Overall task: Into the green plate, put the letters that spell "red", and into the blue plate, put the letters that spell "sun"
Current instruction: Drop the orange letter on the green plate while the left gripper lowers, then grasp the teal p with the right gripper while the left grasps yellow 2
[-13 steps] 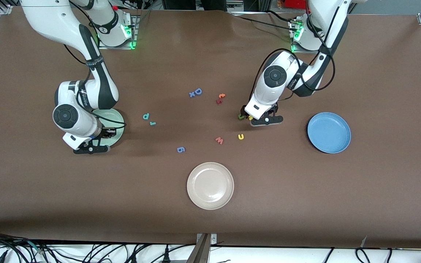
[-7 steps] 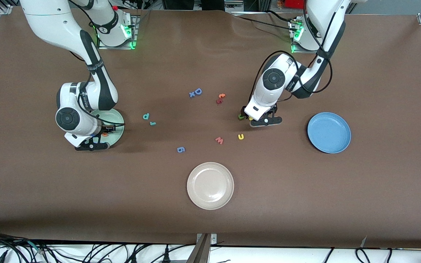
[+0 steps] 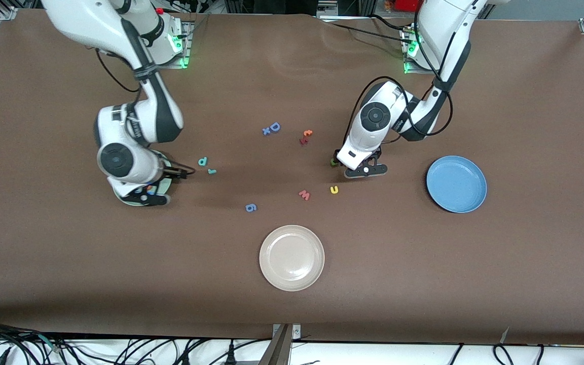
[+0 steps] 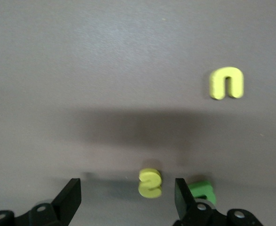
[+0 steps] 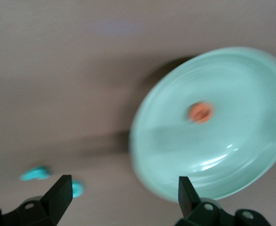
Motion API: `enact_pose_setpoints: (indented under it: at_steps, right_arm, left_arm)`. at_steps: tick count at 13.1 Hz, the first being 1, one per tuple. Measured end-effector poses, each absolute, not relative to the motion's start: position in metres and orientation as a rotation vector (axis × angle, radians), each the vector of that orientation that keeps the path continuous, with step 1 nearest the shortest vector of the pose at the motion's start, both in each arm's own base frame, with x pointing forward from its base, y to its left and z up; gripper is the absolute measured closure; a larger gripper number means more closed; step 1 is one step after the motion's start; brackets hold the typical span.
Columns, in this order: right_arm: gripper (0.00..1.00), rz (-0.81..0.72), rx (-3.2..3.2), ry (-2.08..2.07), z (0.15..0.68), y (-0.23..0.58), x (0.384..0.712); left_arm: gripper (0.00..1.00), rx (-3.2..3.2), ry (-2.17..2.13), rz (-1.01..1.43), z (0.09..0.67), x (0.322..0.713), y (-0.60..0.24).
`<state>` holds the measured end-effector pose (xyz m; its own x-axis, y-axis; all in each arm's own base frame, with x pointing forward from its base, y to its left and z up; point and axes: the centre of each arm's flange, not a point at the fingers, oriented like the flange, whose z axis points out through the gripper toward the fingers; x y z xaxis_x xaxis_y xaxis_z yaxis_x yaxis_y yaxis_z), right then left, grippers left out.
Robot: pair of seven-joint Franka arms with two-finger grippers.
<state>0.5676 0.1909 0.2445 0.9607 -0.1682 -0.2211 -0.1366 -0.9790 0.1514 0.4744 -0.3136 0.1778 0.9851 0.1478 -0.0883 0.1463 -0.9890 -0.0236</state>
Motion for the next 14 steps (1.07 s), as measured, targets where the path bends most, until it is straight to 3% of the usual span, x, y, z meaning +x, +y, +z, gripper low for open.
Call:
enact_pose_setpoints:
  at_steps: [3,8,10,14]
  right_arm:
    - [0.00,-0.331,2.965,-0.411,0.243,0.248,0.547]
    - [0.09,-0.302,2.983,-0.426,0.242,0.246,0.534]
    - [0.28,-0.275,3.000,-0.414,0.234,0.237,0.518]
    - [0.38,-0.197,3.039,-0.395,0.206,0.224,0.493]
  left_arm:
    - [0.14,-3.101,-0.260,0.142,0.171,0.479,-0.304]
    - [0.13,-3.096,-0.311,0.134,0.173,0.474,-0.315]
    - [0.13,-3.096,-0.311,0.130,0.173,0.470,-0.322]
    - [0.16,-3.095,-0.302,0.132,0.172,0.467,-0.327]
